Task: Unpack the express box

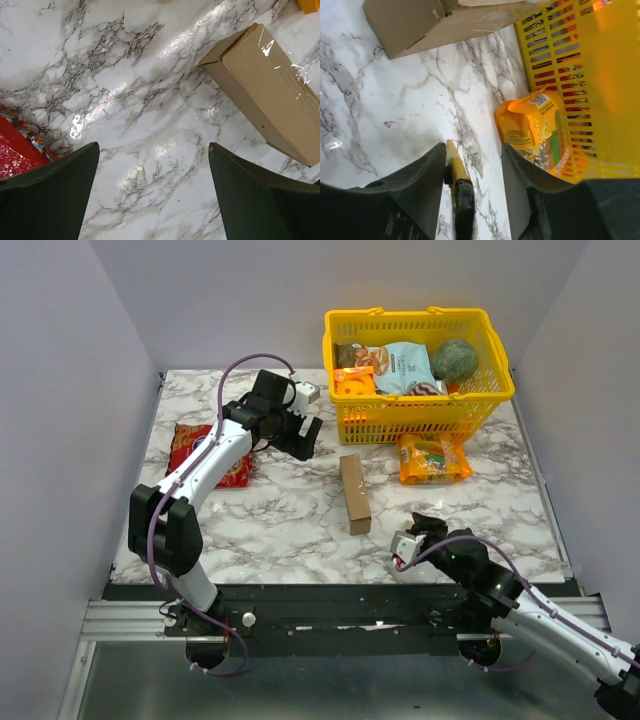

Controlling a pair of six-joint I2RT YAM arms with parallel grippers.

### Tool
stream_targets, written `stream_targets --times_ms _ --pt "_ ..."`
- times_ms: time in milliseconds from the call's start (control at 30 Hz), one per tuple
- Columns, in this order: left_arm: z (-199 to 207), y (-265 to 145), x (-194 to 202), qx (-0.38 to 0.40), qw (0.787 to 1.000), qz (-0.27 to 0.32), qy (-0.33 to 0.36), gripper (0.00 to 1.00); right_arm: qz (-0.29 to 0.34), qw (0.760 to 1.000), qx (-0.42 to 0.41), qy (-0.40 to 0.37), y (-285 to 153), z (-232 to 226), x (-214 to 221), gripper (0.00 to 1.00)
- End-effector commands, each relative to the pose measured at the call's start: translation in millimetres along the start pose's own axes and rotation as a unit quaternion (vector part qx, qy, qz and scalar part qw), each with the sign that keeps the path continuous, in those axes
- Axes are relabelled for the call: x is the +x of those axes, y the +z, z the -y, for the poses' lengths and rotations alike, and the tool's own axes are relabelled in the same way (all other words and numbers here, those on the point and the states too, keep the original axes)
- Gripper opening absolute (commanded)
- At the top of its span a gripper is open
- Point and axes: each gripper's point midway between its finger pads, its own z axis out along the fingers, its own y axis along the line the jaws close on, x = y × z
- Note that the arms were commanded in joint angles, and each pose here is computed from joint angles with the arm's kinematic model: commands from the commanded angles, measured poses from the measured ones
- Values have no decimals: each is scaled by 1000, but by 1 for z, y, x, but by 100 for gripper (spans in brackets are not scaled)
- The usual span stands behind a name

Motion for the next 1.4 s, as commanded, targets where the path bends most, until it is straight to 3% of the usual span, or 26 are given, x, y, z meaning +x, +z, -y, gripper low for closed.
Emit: stream_targets --times_ms 0,367,633,833,967,1067,1133,1200,1367 --pt "6 -3 -8 16 1000 6 -15 99 -7 997 -52 52 -5 -11 -7 58" --pt "23 -14 -23 58 998 32 -12 99 -51 975 -207 70 -48 -37 -12 73" --pt "30 -19 -11 73 997 21 -21 99 16 966 -255 37 -77 -38 -37 77" --pt "48 -36 -11 107 993 40 -39 99 -14 979 -146 142 -58 16 -53 79" --pt "59 -36 -9 129 987 30 -90 99 42 980 -72 183 -28 56 -86 78" --pt "63 -30 -3 148 985 -2 -92 99 47 979 -63 189 -6 70 -99 76" --pt "60 -29 -6 141 985 -16 -97 99 24 974 -76 211 16 66 -95 67" --pt "62 -28 -7 145 985 -18 -93 99 33 964 -79 253 29 78 -101 57" --pt "45 -1 6 107 990 -46 -73 99 28 934 -108 338 54 77 -82 49"
